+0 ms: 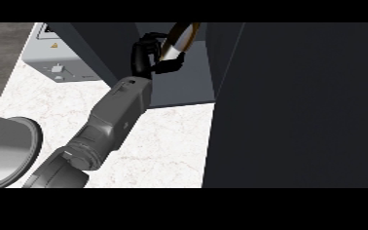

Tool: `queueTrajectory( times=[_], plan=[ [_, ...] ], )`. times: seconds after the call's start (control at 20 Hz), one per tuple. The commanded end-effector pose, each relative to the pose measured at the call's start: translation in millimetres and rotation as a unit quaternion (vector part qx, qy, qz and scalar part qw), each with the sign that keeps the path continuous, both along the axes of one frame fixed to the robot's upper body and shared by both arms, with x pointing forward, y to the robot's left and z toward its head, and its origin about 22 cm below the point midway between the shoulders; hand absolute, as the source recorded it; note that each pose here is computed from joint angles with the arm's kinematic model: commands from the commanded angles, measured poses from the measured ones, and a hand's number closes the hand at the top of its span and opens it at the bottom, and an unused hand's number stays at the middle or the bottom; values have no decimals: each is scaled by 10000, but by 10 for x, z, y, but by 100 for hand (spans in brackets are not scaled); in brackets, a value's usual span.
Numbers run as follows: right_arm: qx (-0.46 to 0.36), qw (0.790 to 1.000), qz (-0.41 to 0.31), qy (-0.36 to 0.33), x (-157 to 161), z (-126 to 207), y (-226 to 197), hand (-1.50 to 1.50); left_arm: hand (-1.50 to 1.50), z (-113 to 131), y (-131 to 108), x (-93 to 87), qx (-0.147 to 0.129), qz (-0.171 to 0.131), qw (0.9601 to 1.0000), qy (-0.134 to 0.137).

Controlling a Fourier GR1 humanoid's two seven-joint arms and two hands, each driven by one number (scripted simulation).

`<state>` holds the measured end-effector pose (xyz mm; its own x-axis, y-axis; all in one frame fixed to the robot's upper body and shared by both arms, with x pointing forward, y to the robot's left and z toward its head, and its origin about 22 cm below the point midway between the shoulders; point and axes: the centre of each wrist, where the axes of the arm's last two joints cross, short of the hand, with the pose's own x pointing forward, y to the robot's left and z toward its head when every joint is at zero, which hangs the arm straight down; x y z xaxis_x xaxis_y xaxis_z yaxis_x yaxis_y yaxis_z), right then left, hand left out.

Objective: Pick up the wine, place it into the cabinet and close the cabinet

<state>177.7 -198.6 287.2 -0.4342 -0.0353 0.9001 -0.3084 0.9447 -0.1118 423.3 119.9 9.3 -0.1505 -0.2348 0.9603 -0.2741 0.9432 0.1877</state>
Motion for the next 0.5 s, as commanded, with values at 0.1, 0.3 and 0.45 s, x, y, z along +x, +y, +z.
queueTrajectory(
  times=[0.1,0.3,0.45],
  plan=[
    [86,9998,198,-27,-98,1,-32,-150,150,-125,-52,-85,-933,-74,9956,88],
    [100,9995,283,-47,-114,3,21,-150,150,-256,9,-155,-1322,-121,9906,329],
    [34,9996,291,-54,-45,5,70,-150,150,-434,92,-263,-1595,-170,9861,421]
  ],
)
